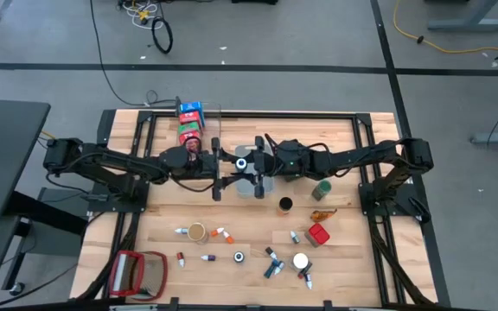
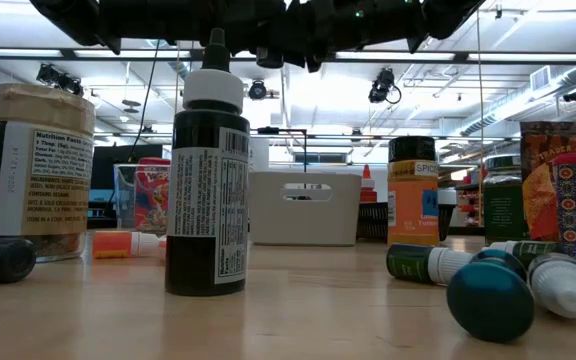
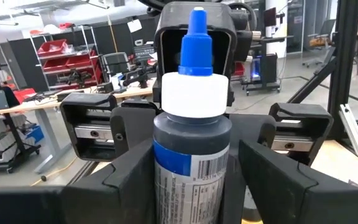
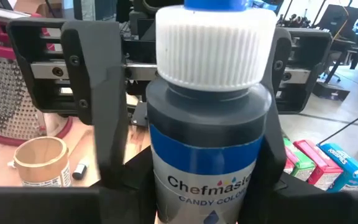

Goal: Pick & Place Kitchen Items
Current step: Put the blue food coloring bottle into the black bin

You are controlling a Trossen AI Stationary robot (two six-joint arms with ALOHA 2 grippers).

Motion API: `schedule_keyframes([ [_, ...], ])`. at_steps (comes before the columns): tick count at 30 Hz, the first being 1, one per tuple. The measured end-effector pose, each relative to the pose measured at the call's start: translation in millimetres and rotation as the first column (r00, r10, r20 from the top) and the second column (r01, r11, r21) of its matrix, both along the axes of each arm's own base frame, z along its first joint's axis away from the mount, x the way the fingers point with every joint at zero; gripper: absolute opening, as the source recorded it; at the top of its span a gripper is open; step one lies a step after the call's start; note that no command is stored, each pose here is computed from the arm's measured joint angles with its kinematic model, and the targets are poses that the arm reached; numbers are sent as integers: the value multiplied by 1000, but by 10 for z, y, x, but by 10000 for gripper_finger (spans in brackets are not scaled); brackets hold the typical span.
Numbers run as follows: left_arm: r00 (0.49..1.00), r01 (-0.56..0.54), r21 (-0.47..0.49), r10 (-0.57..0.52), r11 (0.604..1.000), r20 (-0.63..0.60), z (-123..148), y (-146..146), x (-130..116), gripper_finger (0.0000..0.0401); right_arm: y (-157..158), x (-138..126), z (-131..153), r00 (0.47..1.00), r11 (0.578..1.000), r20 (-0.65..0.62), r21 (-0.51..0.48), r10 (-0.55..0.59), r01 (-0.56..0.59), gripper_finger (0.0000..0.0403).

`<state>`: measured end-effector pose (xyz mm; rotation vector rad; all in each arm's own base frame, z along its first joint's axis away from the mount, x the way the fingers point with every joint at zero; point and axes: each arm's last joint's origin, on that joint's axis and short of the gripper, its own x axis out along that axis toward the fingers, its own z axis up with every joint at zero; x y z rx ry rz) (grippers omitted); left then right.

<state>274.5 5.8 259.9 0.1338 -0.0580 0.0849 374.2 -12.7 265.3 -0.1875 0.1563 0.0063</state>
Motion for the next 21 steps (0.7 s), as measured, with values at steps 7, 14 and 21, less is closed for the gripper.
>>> schedule_keyframes([
  [7,1000,-22,-2,22,1000,7,6,8,-1,165,0,1,5,1000,1000,4,0,1,-1,162],
  [14,1000,-23,-2,23,1000,5,4,8,0,157,-1,0,-1,1000,1000,-1,0,-2,2,164],
  [21,1000,-24,-3,24,1000,-6,-9,9,0,158,-4,-3,-22,999,999,-26,33,-24,25,204],
])
